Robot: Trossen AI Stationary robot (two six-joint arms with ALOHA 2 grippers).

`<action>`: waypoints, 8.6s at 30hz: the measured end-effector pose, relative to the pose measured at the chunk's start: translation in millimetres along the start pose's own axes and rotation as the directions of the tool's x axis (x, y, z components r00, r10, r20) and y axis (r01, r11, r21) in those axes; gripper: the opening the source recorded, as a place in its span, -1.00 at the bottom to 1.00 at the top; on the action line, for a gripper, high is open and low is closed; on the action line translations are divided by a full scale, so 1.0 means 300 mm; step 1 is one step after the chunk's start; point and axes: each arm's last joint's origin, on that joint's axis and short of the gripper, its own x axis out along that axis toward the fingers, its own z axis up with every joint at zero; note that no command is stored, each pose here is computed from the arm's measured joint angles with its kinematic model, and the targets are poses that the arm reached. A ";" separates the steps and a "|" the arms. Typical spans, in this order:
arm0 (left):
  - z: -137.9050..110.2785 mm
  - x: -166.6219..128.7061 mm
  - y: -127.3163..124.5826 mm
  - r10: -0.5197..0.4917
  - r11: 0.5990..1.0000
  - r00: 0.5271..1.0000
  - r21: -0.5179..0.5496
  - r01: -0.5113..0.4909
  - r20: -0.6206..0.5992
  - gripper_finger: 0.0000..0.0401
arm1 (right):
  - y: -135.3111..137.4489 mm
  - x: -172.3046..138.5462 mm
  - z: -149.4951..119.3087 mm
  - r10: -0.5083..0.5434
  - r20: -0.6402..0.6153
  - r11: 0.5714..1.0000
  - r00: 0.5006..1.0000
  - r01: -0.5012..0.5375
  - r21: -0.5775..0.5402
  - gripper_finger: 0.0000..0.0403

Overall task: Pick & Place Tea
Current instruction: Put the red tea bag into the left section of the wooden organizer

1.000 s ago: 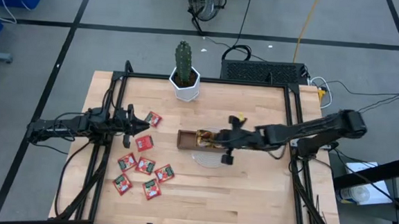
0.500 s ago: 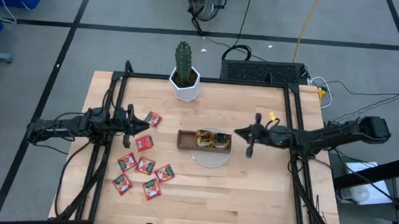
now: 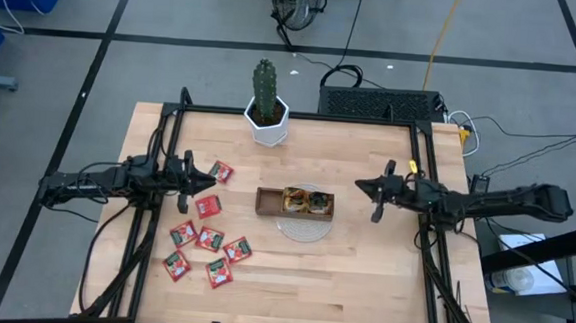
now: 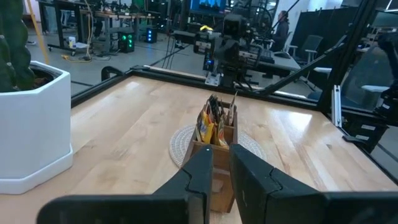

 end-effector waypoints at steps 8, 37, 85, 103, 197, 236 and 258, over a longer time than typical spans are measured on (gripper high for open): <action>0.000 0.000 0.000 0.000 1.000 1.000 0.000 0.000 0.000 -0.71 | -0.014 -0.036 0.005 -0.065 -0.007 0.997 0.998 0.064 -0.039 -1.00; 0.065 -0.007 -0.011 -0.034 0.999 0.978 0.003 0.034 0.205 -0.71 | -0.020 -0.064 -0.006 -0.062 -0.047 0.992 0.997 0.067 0.109 -1.00; 0.096 -0.015 -0.017 -0.058 0.995 0.954 -0.055 0.078 0.296 -0.71 | -0.020 -0.063 -0.006 -0.062 -0.048 0.992 0.997 0.066 0.110 -1.00; 0.074 0.092 0.004 0.133 0.968 0.991 -0.220 -0.123 0.031 -0.34 | -0.020 -0.064 -0.006 -0.062 -0.048 0.992 0.997 0.067 0.110 -1.00; -0.010 0.412 0.082 0.335 0.628 0.090 0.151 -0.763 -0.938 0.09 | -0.020 -0.064 -0.006 -0.064 -0.048 0.992 0.997 0.069 0.109 -1.00; -0.113 0.468 0.096 0.273 0.632 0.020 0.164 -0.757 -0.962 -0.91 | -0.020 -0.063 -0.007 -0.064 -0.048 0.992 0.997 0.069 0.109 -1.00; 0.198 0.648 -0.376 0.683 0.726 0.421 0.618 -0.301 -0.597 -0.92 | -0.020 -0.063 -0.007 -0.064 -0.048 0.992 0.997 0.069 0.109 -1.00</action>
